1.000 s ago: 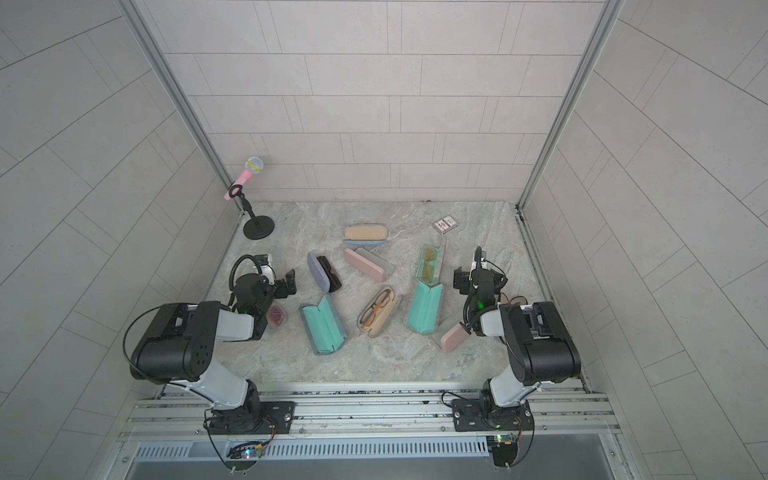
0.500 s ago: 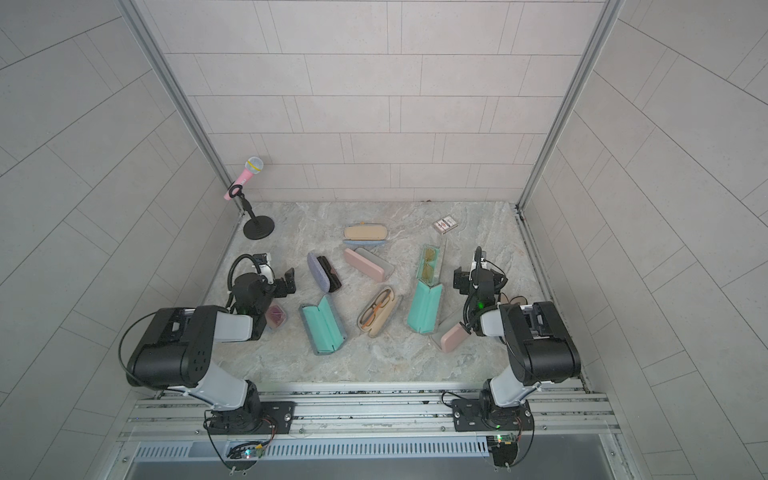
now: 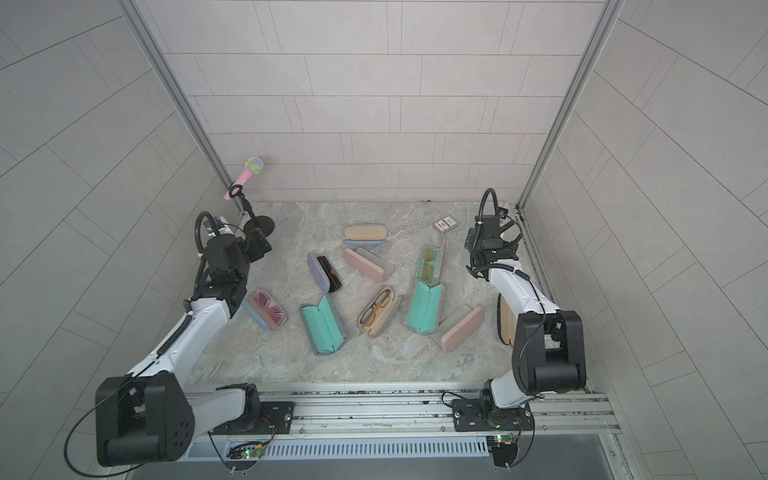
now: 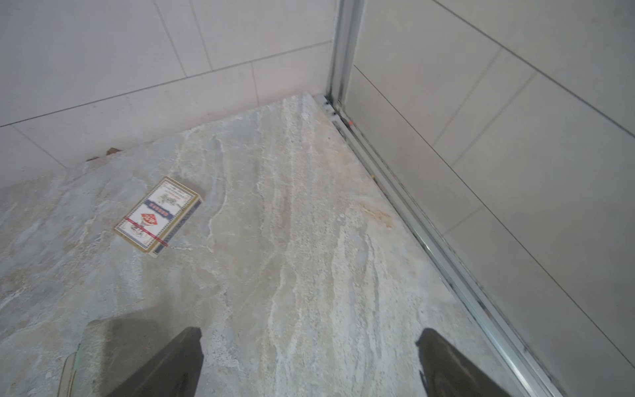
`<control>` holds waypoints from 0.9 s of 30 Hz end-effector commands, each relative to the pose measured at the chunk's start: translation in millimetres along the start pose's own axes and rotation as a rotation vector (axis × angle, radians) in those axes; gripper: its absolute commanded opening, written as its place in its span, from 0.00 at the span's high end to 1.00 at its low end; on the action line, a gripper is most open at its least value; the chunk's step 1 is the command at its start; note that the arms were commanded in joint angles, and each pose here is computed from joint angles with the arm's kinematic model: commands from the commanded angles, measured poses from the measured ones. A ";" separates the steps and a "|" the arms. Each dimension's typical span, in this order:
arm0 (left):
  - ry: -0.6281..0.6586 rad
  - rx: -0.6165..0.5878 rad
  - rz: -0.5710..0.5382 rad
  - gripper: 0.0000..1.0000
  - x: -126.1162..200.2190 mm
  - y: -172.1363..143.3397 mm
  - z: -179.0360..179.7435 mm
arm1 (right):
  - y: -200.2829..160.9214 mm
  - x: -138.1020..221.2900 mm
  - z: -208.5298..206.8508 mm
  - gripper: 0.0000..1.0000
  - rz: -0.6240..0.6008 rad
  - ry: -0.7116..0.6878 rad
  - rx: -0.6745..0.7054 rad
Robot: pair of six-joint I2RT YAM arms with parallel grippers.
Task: Close the glasses case
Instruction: Adjust the glasses case at the center of the board.
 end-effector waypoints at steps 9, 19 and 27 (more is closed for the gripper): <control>-0.275 0.225 0.270 0.00 39.4 -32.9 -29.5 | 0.0 106.0 -22.3 0.00 0.141 0.108 0.033; -0.448 0.162 0.440 0.00 58.5 -66.3 -80.2 | -34.5 150.2 18.3 0.13 0.246 0.268 0.222; -0.579 0.091 0.536 0.00 77.2 -89.1 -132.2 | -71.4 165.8 71.6 0.28 0.328 0.403 0.385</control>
Point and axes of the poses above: each gripper's point midway between its finger pads, its own x axis back along the fingers, its own z axis along the line the jaws close on, y = z × x, the point moved 4 cm from there along x, back along the fingers, and after that the axes turned 12 degrees about -x, right-handed, at the moved point
